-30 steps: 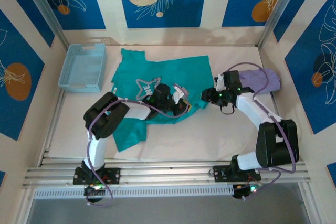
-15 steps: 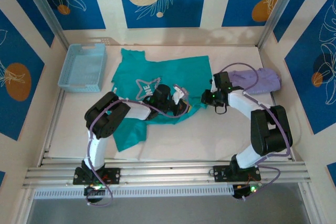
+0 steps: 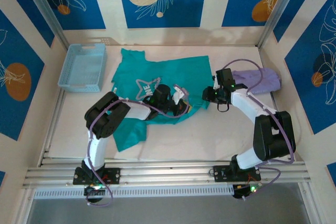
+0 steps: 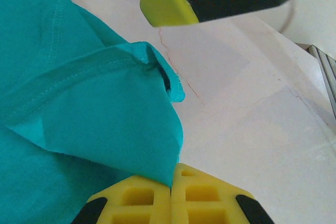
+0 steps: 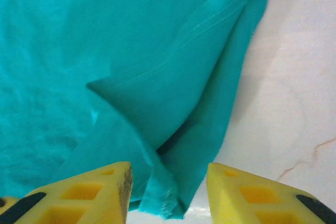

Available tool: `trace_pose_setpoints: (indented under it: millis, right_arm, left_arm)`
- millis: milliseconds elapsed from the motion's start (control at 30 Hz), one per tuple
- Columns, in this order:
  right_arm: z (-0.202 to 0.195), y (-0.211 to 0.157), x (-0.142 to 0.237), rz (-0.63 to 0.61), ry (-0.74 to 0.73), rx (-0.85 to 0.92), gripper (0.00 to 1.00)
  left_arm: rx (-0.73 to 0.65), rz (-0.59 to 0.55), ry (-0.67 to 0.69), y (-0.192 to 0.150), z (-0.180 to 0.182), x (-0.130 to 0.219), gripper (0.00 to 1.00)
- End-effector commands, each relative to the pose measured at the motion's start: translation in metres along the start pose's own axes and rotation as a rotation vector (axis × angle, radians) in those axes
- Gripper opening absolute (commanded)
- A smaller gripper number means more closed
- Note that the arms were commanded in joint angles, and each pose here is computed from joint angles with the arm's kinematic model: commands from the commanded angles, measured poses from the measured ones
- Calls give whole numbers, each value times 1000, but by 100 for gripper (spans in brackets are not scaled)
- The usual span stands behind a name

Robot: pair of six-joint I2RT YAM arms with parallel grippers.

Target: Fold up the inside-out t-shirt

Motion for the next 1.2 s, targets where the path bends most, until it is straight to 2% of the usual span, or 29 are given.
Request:
trace_pose_setpoints:
  millis: [0, 133, 333, 467, 567, 667, 900, 1167]
  right_arm:
    - [6, -12, -5, 73, 53, -17, 45]
    - [7, -9, -18, 103, 35, -20, 41]
    - [1, -11, -25, 135, -2, -18, 26]
    - [-3, -9, -15, 111, 7, -24, 12]
    - [-3, -2, 3, 70, 77, -34, 6]
    - [5, 3, 27, 38, 231, -19, 1]
    - [25, 1, 70, 42, 534, 13, 0]
    - [7, -2, 60, 86, 510, -66, 0]
  left_arm:
    - [-1, -15, -29, -1, -2, -3, 0]
    - [2, -18, -33, -1, -2, -4, 0]
    - [2, -16, -32, -2, -3, -3, 0]
    - [2, -15, -30, -2, -3, -3, 0]
    - [4, -13, -30, -2, -2, -4, 0]
    - [10, -4, -31, -5, -1, -7, 0]
    - [31, 1, -27, -7, 5, -15, 0]
    - [28, -32, -12, 2, 4, -10, 10]
Point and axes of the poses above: each hand's point on the last joint's axis, 136 mm out from that joint toward the fingers, its own x axis back along the fingers, its own z axis along the line the jaws close on, y = z × x, the point moved 4 cm from there along x, back along the fingers, and after that the axes turned 8 degrees about -x, right-handed, at the moved point
